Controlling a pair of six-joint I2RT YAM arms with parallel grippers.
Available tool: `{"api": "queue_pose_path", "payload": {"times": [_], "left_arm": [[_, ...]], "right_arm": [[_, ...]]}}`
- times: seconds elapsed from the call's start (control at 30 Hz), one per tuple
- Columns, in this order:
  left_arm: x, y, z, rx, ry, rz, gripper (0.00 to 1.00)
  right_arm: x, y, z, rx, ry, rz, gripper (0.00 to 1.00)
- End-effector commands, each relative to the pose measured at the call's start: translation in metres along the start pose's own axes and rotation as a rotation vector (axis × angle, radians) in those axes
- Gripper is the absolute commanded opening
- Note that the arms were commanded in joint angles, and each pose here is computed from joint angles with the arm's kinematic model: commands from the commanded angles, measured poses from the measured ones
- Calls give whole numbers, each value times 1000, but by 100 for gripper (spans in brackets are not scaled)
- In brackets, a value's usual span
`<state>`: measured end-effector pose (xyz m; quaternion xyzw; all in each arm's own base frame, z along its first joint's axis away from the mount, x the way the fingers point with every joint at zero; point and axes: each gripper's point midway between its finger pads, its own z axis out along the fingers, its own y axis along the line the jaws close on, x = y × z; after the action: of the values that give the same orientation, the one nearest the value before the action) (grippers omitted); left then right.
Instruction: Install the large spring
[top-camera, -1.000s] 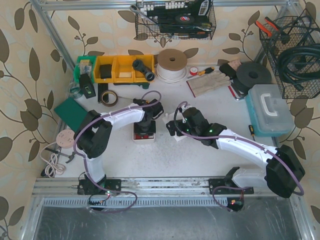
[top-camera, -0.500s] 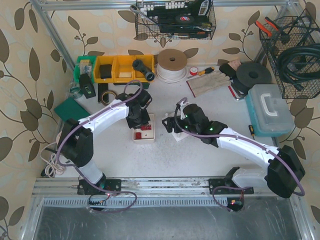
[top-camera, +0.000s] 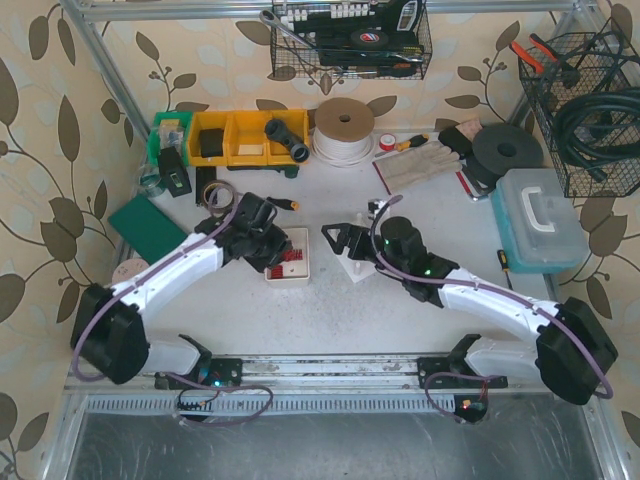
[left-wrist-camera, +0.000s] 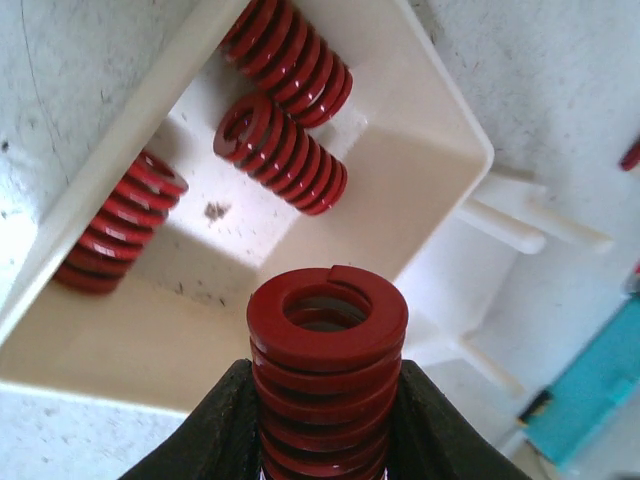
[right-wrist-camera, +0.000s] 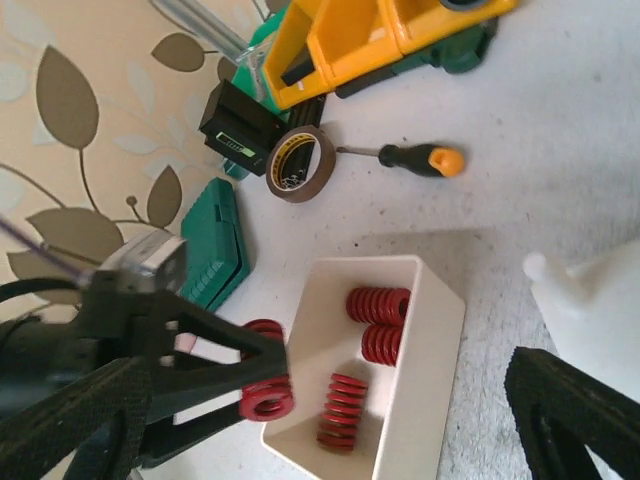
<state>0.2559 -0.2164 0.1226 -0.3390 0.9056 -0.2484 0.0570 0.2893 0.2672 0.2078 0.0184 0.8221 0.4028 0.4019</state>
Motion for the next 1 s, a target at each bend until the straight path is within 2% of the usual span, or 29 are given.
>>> {"api": "queue_pose_path", "payload": {"times": [0.0,0.6,0.97], "left_arm": [[2,-39,-27,252,11,-209,0],[1,-67,-70,381,-2,-257,0],[5,-76,-73,396,24,-241,0]], "right_arm": [[-7,3,3,-100,-111,229,95],[27,63,25,-155,7,60,85],[35,65,34,-155,4,39,69]]}}
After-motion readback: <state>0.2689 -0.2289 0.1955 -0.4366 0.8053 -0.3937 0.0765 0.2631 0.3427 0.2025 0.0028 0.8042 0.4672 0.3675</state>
